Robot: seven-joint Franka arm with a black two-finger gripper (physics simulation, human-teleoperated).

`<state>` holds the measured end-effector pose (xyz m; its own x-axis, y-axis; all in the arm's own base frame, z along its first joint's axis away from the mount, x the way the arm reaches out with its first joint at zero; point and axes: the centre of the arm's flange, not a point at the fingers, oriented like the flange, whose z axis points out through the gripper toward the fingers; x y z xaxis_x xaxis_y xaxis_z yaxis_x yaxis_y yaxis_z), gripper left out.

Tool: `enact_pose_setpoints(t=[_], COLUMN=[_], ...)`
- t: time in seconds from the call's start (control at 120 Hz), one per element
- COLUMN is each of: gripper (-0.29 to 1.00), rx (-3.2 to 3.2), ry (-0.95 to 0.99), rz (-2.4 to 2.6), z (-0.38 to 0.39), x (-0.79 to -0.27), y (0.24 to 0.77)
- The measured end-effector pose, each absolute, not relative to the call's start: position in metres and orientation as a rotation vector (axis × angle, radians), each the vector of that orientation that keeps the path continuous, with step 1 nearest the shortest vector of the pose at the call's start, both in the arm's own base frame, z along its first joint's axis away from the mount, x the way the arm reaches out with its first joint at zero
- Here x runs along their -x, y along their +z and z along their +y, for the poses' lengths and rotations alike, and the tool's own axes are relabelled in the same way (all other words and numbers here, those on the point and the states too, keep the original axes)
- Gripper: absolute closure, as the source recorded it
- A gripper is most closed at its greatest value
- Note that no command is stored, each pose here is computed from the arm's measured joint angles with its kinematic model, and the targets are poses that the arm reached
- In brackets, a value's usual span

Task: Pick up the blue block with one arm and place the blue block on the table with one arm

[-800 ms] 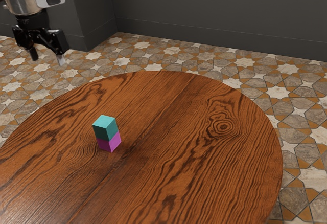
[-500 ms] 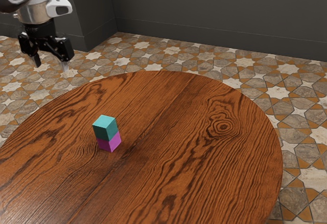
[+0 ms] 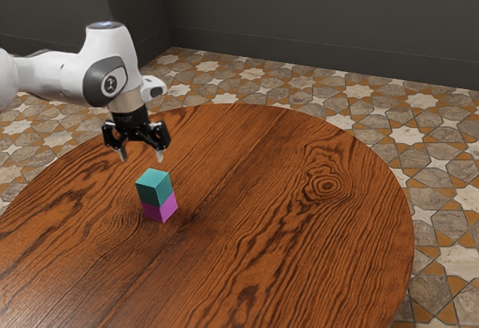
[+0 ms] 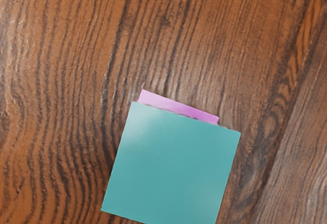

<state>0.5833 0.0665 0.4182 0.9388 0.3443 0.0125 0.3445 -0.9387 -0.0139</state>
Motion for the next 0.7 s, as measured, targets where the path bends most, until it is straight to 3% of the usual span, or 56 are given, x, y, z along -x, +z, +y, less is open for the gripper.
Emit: enact_pose_setpoints(t=[0.7], gripper=[0.00], rx=[3.108], ry=[-0.075], rz=[-0.350], z=[0.069], x=[-0.591], y=[0.350])
